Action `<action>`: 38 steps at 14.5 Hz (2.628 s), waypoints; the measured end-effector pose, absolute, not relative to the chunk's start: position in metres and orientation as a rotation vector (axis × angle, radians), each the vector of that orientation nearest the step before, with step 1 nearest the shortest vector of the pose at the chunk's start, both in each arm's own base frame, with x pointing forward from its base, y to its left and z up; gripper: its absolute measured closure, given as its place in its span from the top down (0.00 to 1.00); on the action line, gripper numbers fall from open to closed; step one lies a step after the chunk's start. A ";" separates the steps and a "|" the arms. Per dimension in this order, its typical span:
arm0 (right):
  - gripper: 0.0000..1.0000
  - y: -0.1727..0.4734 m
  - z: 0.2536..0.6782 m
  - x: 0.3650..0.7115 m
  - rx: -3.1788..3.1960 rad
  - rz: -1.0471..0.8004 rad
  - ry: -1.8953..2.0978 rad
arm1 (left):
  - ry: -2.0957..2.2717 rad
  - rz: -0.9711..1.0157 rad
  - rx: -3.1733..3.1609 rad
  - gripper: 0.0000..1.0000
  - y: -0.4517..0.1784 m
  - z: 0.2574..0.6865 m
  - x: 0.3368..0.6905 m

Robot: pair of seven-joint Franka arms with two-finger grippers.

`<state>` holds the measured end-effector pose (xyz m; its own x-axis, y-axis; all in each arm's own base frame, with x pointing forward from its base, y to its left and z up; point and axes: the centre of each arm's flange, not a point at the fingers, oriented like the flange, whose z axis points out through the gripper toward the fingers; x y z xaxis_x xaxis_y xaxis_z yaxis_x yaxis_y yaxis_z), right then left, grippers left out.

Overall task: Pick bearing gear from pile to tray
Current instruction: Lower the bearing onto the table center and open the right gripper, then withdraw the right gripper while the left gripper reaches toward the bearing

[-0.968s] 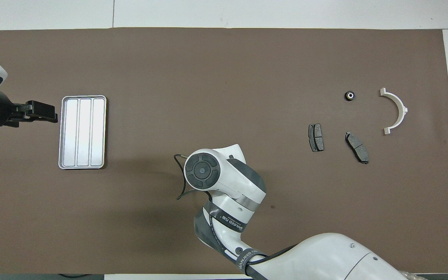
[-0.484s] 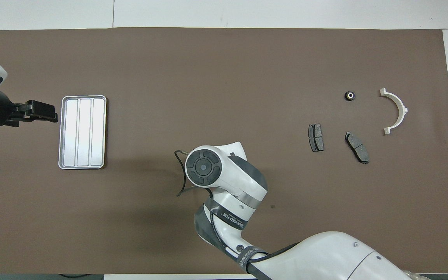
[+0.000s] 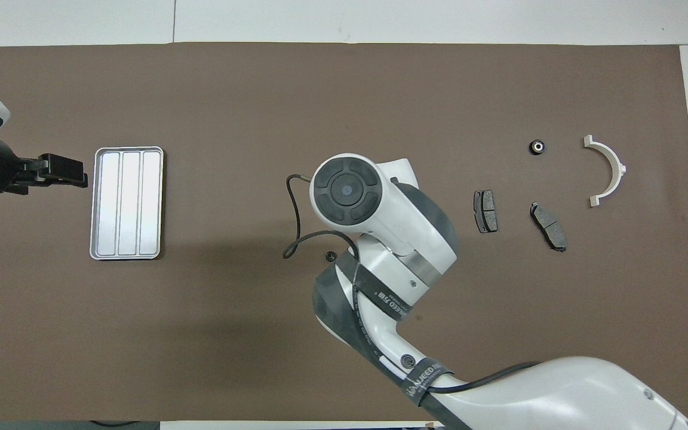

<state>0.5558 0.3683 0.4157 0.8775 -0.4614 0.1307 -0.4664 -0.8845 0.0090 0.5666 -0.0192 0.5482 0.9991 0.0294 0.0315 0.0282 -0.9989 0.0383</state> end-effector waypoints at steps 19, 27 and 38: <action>1.00 0.026 0.400 0.664 3.034 0.052 -0.210 | 0.037 0.064 3.102 1.00 -0.022 0.545 0.567; 1.00 0.014 0.386 0.660 3.031 0.009 -0.228 | 0.059 0.053 3.102 1.00 -0.023 0.541 0.565; 1.00 0.006 0.383 0.669 3.053 0.129 -0.245 | 0.064 -0.004 3.121 1.00 -0.134 0.507 0.537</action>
<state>0.6689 0.0059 0.3834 0.9837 -0.1557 0.0900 -0.1621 -0.9844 0.0688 0.5370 -0.1343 0.5075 0.9992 0.0408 -0.0028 0.0409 -0.9990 0.0196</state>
